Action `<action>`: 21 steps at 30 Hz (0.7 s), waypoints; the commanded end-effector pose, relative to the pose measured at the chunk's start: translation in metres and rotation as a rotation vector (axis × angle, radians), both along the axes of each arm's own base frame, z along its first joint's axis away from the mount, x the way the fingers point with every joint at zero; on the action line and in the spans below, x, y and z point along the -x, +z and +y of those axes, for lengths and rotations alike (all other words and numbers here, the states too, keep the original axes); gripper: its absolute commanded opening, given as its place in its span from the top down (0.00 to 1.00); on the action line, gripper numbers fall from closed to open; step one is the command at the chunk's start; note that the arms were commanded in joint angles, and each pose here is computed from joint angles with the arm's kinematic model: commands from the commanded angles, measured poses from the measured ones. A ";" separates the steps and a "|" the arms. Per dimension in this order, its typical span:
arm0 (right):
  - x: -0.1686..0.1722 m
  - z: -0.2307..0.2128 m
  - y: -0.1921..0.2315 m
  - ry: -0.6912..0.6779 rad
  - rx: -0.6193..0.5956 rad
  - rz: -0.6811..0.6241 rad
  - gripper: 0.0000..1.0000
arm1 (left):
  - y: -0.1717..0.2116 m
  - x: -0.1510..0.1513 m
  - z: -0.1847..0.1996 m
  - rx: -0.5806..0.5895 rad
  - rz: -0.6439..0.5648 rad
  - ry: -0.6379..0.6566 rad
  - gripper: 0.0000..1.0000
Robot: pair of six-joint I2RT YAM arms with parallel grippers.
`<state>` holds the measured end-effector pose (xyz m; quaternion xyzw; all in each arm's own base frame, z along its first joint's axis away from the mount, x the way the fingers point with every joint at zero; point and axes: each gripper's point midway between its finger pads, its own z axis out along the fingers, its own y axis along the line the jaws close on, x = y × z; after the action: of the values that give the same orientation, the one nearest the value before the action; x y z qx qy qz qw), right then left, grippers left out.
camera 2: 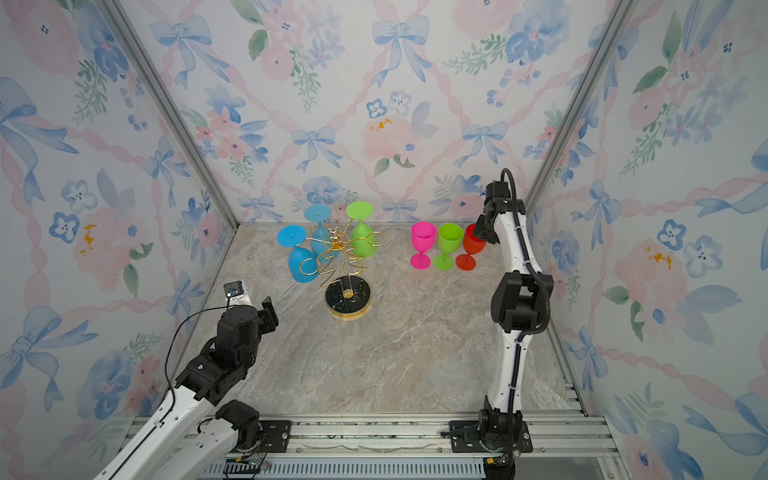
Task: Take the wine glass off the wine glass rack
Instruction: 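Open the right gripper off the red glass's rim and lift away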
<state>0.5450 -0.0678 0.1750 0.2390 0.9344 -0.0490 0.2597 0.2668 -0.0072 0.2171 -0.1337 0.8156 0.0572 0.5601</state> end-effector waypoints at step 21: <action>-0.004 -0.002 0.035 -0.023 -0.027 -0.098 0.67 | -0.003 0.002 0.005 0.002 0.008 0.024 0.29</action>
<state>0.5473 -0.0648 0.1756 0.2461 0.9322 -0.0368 0.2630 0.2668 -0.0059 0.2171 -0.1356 0.8153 0.0584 0.5599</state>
